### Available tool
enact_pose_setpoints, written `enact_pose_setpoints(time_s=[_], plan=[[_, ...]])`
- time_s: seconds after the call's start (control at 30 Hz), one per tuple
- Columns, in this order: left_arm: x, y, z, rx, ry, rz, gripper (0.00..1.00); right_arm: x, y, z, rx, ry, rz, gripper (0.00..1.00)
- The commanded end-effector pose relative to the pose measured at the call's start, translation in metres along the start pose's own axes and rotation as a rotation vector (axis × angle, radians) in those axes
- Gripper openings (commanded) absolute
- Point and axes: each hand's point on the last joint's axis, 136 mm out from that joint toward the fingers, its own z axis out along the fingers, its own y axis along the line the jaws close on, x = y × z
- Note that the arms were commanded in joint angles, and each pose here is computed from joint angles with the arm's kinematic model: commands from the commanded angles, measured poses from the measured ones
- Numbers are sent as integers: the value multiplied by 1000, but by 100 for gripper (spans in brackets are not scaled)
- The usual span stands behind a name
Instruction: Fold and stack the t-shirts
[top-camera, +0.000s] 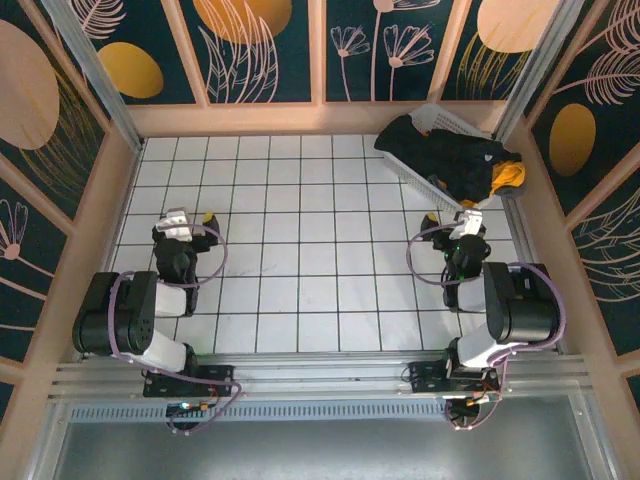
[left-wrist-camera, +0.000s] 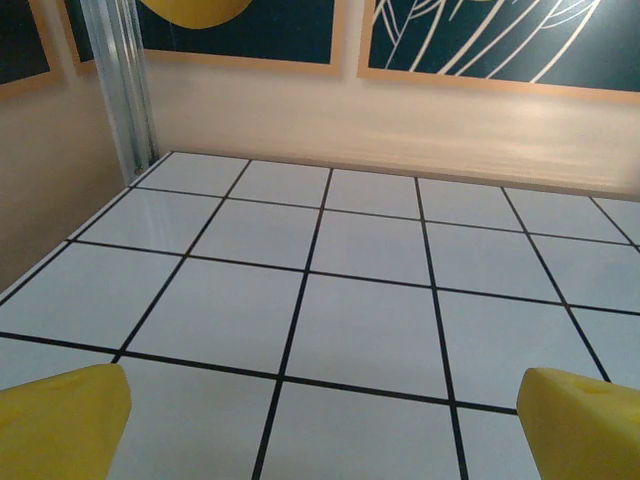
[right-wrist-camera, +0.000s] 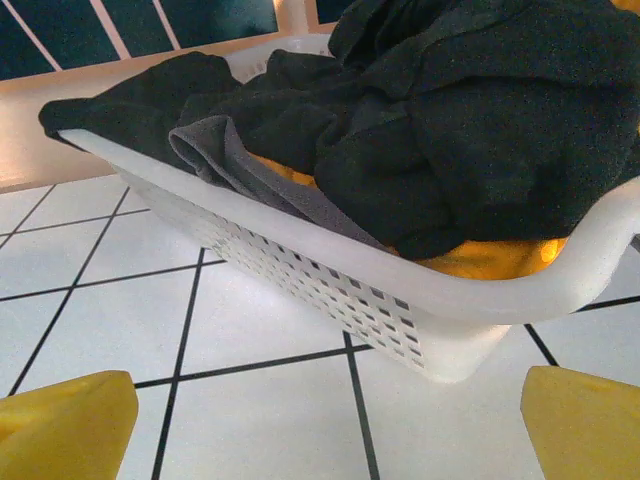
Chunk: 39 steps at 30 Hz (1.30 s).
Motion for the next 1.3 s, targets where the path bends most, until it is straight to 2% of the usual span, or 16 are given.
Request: enact_pose_setpoints(time_s=[0.0, 0.57, 0.67, 0.73, 0.83, 0.87, 0.9, 0.93, 0.97, 1.03, 1.07, 1.1, 1.2, 1.27], plan=[[-8, -5, 3, 22, -21, 15, 99, -6, 2, 2, -14, -22, -8, 99], [-10, -3, 1, 9, -30, 12, 99, -12, 5, 3, -26, -27, -18, 99], [-28, 16, 0, -116, -36, -30, 99, -28, 5, 3, 64, -20, -50, 99], [-53, 25, -5, -188, -61, -60, 99, -54, 12, -6, 93, -72, -65, 99], [-127, 15, -17, -220, -212, -93, 99, -123, 30, -18, 120, -143, -13, 99], [-155, 17, -19, -251, -244, -188, 99, -139, 28, -18, 152, -85, 97, 99], [-173, 22, -16, -294, -223, -351, 99, -157, 28, -16, 162, -6, 233, 99], [-174, 24, -12, -332, -133, -480, 99, -165, 27, -15, 169, 78, 318, 99], [-176, 21, -7, -353, -41, -521, 99, -170, 15, -13, 240, 109, 425, 99], [-178, 16, 6, -362, 0, -585, 99, -180, 12, 2, 184, 177, 491, 99], [-183, 12, 15, -347, 21, -634, 99, -185, 5, 8, 221, 196, 511, 99], [-188, -4, 26, -268, 56, -647, 99, -189, -2, 13, 283, 216, 520, 97], [-209, -68, 54, 12, 152, -645, 99, -201, -7, 37, 333, 300, 543, 93], [-211, -110, 61, 112, 225, -600, 98, -199, -12, 53, 369, 359, 564, 93]])
